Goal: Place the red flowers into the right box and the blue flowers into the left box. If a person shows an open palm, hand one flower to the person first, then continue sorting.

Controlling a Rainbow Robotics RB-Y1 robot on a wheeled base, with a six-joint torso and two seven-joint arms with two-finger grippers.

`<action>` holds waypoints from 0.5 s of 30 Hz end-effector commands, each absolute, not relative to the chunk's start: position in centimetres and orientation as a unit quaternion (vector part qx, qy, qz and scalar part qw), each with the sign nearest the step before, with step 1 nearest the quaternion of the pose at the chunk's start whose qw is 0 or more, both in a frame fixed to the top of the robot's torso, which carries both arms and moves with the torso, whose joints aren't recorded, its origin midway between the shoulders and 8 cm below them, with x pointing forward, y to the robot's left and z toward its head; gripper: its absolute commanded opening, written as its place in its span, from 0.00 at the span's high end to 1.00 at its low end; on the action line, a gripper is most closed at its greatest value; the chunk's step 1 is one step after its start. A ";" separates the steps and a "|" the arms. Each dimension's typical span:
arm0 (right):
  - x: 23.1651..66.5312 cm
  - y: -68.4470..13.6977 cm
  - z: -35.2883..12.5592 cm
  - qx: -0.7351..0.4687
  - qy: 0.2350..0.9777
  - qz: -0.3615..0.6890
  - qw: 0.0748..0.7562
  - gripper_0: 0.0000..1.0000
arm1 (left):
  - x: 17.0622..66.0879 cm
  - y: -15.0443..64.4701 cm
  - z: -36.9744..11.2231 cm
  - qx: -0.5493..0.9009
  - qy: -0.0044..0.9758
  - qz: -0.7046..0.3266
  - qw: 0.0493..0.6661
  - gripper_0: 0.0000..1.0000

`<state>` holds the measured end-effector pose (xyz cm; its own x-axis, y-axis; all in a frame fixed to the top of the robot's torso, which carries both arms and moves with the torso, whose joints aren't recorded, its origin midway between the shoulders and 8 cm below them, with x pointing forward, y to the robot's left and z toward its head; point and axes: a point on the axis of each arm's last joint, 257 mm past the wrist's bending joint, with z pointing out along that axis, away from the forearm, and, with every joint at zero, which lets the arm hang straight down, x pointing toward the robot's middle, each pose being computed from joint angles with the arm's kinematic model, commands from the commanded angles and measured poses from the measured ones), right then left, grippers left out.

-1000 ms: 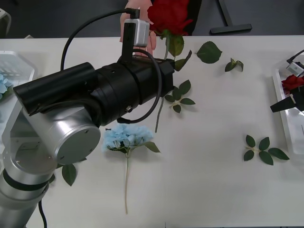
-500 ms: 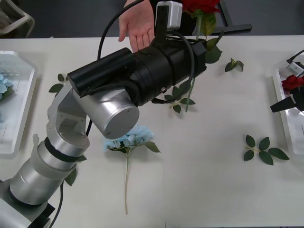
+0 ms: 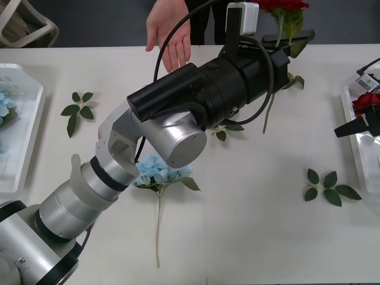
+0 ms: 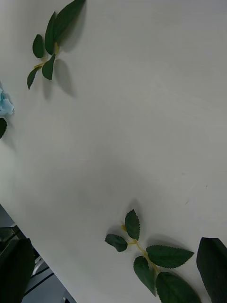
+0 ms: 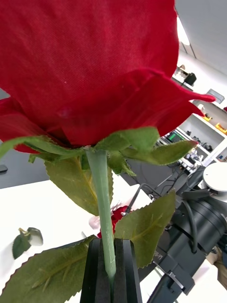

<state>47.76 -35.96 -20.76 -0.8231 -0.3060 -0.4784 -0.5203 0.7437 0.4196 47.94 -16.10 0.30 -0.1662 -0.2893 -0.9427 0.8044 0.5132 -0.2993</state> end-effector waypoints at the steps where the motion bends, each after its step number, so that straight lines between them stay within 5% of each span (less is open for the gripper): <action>1: 47.5 -37.3 -18.8 -0.250 0.908 0.265 0.206 0.00 | 45.7 -18.7 3.7 0.224 0.589 -0.478 0.612 1.00; 15: 46.1 -28.9 -16.0 -0.329 0.837 0.376 0.222 0.00 | 45.9 -18.7 3.5 0.220 0.591 -0.480 0.610 1.00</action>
